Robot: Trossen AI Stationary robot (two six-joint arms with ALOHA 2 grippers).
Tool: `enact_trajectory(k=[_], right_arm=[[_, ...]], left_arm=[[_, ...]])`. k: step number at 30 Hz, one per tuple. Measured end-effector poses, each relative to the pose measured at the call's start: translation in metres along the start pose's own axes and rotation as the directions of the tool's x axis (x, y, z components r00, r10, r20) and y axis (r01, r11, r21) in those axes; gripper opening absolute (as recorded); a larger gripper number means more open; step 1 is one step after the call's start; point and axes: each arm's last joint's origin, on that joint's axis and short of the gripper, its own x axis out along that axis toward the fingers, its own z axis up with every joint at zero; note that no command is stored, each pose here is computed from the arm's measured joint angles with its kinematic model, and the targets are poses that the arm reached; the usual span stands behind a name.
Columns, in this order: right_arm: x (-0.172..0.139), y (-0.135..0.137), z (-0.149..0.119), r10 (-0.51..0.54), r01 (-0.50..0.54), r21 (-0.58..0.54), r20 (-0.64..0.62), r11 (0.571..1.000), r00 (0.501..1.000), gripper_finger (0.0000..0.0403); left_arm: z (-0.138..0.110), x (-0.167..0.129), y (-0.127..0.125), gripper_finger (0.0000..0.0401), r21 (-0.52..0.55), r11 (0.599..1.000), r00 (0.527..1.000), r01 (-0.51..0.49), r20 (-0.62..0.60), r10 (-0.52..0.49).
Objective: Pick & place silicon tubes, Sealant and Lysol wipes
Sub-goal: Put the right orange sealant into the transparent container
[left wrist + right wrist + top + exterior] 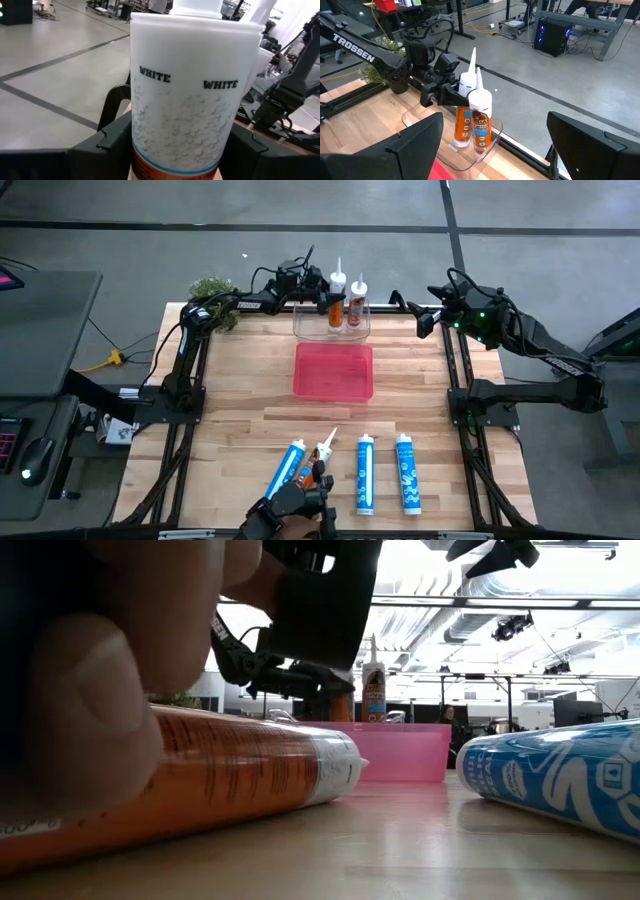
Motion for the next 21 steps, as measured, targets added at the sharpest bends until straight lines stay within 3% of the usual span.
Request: enact_trajectory(k=[8, 21], right_arm=[[0.0, -0.0003, -0.0015, -0.003, 0.003, -0.013, -0.015, 1.0, 1.0, 0.0353], [-0.0001, -0.0005, -0.0029, -0.001, 0.0, -0.012, -0.029, 1.0, 1.0, 0.0353]], left_arm=[[0.0026, -0.0001, -0.0023, 0.0217, 0.019, 0.998, 0.998, 0.056, 0.013, -0.056], [0.0026, 0.0005, -0.0034, 0.0217, 0.04, 0.997, 0.998, 0.064, 0.013, -0.064]])
